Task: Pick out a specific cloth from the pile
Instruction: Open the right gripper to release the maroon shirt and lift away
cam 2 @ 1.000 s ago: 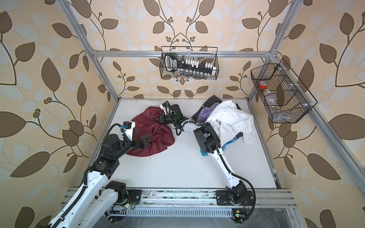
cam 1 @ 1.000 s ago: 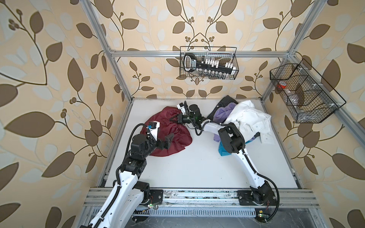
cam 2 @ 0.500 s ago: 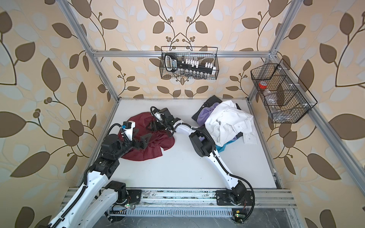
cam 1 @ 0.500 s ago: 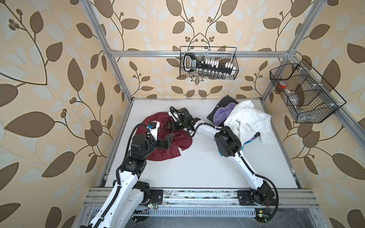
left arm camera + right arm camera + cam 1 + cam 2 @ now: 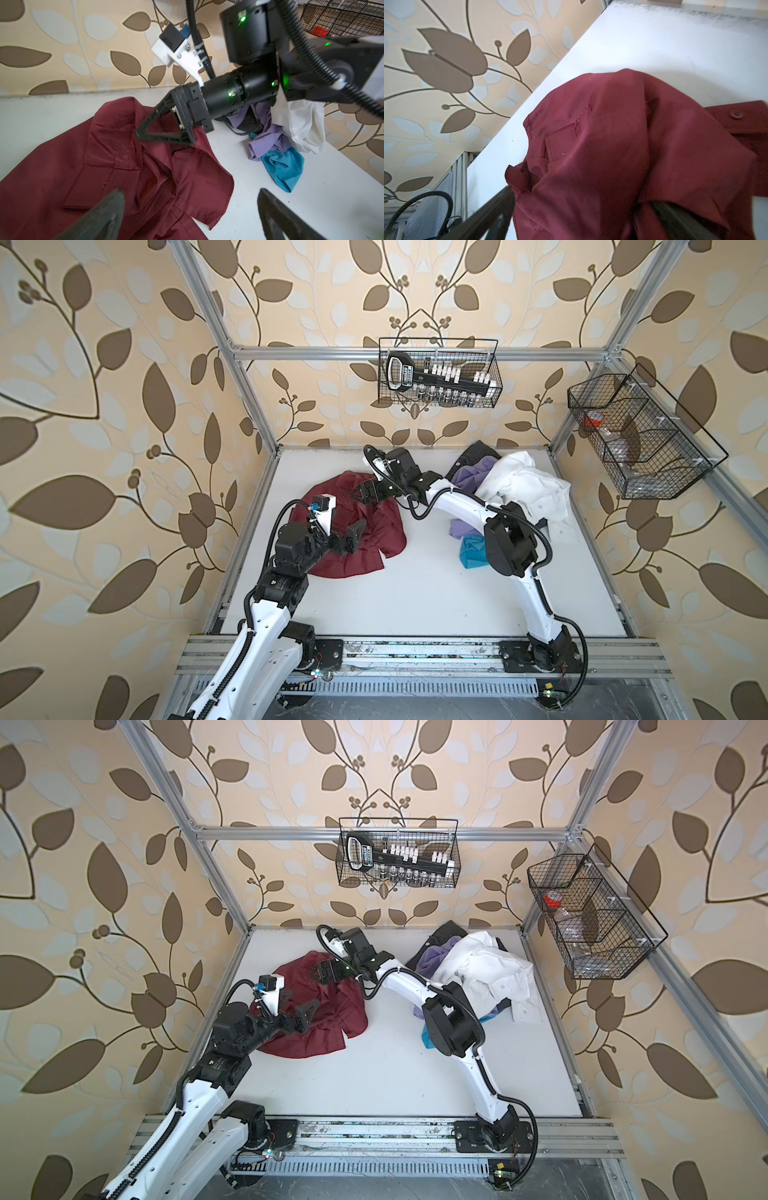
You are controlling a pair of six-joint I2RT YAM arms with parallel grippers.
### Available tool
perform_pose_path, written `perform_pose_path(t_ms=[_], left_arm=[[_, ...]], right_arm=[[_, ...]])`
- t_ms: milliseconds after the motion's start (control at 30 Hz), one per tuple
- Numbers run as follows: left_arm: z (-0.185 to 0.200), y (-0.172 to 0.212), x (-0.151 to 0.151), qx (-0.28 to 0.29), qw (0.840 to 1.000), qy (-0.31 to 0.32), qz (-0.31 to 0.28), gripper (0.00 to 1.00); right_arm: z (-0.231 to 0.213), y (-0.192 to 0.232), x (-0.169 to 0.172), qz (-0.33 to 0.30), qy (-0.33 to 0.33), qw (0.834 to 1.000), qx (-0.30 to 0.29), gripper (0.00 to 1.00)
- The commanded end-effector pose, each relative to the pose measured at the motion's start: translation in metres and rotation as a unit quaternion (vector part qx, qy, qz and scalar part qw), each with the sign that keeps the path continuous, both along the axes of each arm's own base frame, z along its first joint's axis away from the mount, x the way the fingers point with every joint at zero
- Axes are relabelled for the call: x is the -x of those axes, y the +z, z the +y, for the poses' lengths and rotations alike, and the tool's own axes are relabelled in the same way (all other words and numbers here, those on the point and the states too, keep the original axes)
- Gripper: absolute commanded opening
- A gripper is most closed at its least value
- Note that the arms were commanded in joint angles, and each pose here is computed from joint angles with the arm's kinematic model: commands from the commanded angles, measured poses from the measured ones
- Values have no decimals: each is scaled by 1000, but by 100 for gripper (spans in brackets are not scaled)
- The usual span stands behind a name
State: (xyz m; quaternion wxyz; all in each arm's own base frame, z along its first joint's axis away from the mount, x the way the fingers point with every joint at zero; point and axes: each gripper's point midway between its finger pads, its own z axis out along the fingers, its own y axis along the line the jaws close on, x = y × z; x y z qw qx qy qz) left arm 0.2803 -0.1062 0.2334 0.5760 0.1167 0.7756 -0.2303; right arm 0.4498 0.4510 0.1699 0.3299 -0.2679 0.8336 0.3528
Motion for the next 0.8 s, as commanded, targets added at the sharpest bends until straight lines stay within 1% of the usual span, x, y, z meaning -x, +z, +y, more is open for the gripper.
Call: perform_pose_path(t_ms=[0,67,200,267,367,467,567,633,700,767], left_arm=[[-2,7,-1,2,1000,-1,-16,99],[-2,8,-1,2,1000,-3,-16,99],[-3,7,-1,4,1000,-5,-11,99],[-3,8,-1,6,1000,-5,-10,99],[-3,6,-1,6,1000,-3,-9,99],[1,1,-5,0,1000,10,-1,99],[-2,0,-6,4,1000,2,3,99],[-6,1,-6,9,1000,-9,0,99],[-5,-1,-7,11,1000,-6,-3,99],[-1,-5,-11,13,1000,10,-1,99]], right_arm=[[-35,-9,1,-10,-38,994,97,100],[-49,-6,6,-15,-46,991,124,100],[-60,-2,19,-16,-32,990,139,100],[-60,0,21,-14,-28,989,142,100],[-53,13,21,-21,-18,992,125,100],[-33,39,30,-18,22,997,68,99],[-14,73,40,-13,61,998,0,100],[-3,98,49,-6,92,994,-52,100],[2,120,55,7,117,987,-106,100],[3,133,56,18,127,982,-135,100]])
